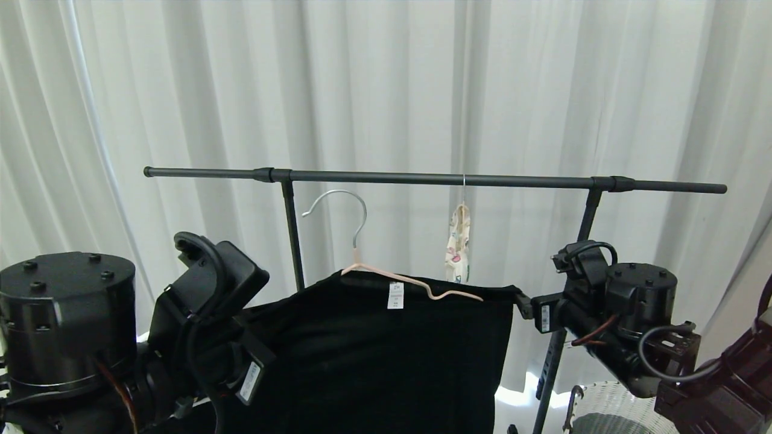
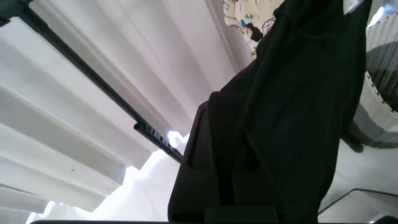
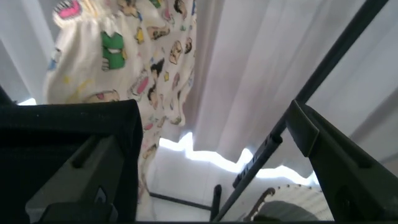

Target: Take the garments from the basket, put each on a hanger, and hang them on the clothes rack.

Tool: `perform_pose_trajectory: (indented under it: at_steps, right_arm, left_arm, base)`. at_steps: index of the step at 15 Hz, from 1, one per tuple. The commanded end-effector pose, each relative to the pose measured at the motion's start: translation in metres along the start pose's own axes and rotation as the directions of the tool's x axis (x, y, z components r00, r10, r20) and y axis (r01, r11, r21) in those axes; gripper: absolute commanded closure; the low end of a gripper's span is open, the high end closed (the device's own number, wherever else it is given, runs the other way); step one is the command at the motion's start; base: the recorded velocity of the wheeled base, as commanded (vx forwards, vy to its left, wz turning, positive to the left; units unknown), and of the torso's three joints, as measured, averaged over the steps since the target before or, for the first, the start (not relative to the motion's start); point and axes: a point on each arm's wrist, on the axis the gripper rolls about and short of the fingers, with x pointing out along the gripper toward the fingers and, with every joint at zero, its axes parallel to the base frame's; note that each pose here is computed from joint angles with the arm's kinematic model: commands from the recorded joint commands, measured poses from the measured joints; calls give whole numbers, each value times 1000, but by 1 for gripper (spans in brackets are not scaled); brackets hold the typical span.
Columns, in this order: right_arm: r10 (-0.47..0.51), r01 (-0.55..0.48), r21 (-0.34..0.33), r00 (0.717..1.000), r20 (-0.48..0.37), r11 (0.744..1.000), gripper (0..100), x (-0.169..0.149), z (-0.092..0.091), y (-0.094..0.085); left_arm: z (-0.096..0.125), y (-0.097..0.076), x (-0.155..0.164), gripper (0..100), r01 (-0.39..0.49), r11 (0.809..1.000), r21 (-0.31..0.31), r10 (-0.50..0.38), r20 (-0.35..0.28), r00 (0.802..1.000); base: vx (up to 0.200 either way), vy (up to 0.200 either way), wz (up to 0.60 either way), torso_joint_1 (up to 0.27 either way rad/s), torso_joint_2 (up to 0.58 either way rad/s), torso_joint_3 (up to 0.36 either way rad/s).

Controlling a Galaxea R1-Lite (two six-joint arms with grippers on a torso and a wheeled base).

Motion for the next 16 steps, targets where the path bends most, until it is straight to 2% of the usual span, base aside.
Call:
perform_pose_trajectory:
  at_steps: [1,4,6,8,11,16]
  right_arm:
    - [15,-16,3,1000,20,1000,0,-2,5,-1]
    - [46,-44,-39,998,46,998,0,-4,13,-11]
    - [57,-54,-40,996,65,998,0,-6,18,-15]
    - [57,-54,-38,996,71,998,0,-8,20,-15]
    - [51,-48,-34,996,68,998,0,-7,19,-17]
    - [37,-35,-27,996,79,999,0,-9,23,-22]
  left_arm:
    - [-5,-2,1,100,9,1000,12,-9,-20,1000]
    - [-18,-7,3,100,29,999,17,-27,-73,997]
    - [-20,-7,2,100,31,999,17,-29,-79,996]
    - [-18,-7,2,100,31,999,12,-31,-69,997]
    - [-12,-5,-7,100,68,998,1,-68,-3,998]
    - [-14,-5,-7,100,69,998,11,-69,-14,998]
  base:
    - [0,0,0,0,0,0]
    - [0,0,0,0,0,0]
    - [0,0,0,0,0,0]
    - [0,0,0,0,0,0]
    - [0,0,0,0,0,0]
    - [0,0,0,0,0,0]
